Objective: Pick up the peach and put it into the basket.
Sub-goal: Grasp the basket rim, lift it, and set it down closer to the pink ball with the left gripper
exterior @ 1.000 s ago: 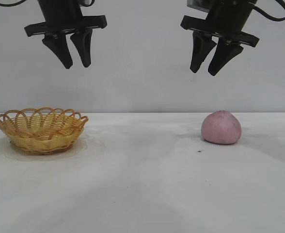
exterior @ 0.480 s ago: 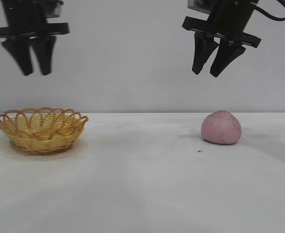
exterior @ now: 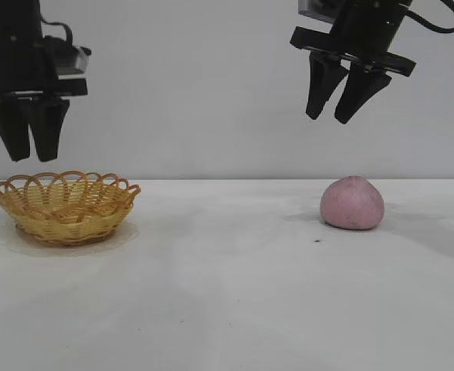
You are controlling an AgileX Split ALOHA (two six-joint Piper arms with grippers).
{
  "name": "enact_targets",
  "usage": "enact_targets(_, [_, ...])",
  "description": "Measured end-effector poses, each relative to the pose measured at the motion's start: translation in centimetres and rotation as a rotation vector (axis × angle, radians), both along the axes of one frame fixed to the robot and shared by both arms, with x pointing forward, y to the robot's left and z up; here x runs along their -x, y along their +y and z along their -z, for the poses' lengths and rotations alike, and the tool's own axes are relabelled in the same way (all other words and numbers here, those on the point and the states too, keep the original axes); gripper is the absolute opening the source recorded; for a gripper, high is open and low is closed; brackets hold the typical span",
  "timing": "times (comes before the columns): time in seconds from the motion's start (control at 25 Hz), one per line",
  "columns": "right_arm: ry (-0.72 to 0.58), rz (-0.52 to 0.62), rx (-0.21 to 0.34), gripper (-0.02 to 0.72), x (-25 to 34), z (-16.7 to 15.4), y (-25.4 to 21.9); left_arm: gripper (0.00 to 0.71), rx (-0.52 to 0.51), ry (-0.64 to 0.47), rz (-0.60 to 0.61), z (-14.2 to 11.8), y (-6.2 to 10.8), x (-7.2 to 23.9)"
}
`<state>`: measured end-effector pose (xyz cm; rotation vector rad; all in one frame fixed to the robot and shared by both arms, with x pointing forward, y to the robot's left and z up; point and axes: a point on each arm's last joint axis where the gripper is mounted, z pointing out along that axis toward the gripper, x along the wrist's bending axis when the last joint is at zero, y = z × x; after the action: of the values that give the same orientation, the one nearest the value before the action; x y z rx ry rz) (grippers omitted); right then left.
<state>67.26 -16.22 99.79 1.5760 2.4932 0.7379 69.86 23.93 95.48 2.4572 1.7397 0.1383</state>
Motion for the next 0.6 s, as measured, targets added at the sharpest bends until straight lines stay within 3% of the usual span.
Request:
enact_targets(0.16, [0.000,0.000,0.000,0.295,0.0,0.0,0.0,0.344,-0.003,0.041,-0.001,1.9,0.0,-0.2])
enact_targets(0.36, [-0.003,0.001,-0.001,0.295,0.0,0.0,0.0,0.091,0.030,0.078,-0.012,3.3,-0.4,-0.2])
enact_targets(0.48, [-0.003,0.001,-0.001,0.295,0.0,0.0,0.0,0.075,0.099,0.077,-0.039,2.9,-0.7,-0.3])
enact_targets(0.56, [-0.003,0.003,-0.001,0.295,-0.1,0.0,-0.1,0.000,0.152,0.075,-0.068,2.6,-0.5,-0.2])
enact_targets(0.6, [-0.001,0.009,0.000,0.295,-0.1,0.0,-0.4,0.000,0.183,0.073,-0.086,2.4,-0.5,0.0])
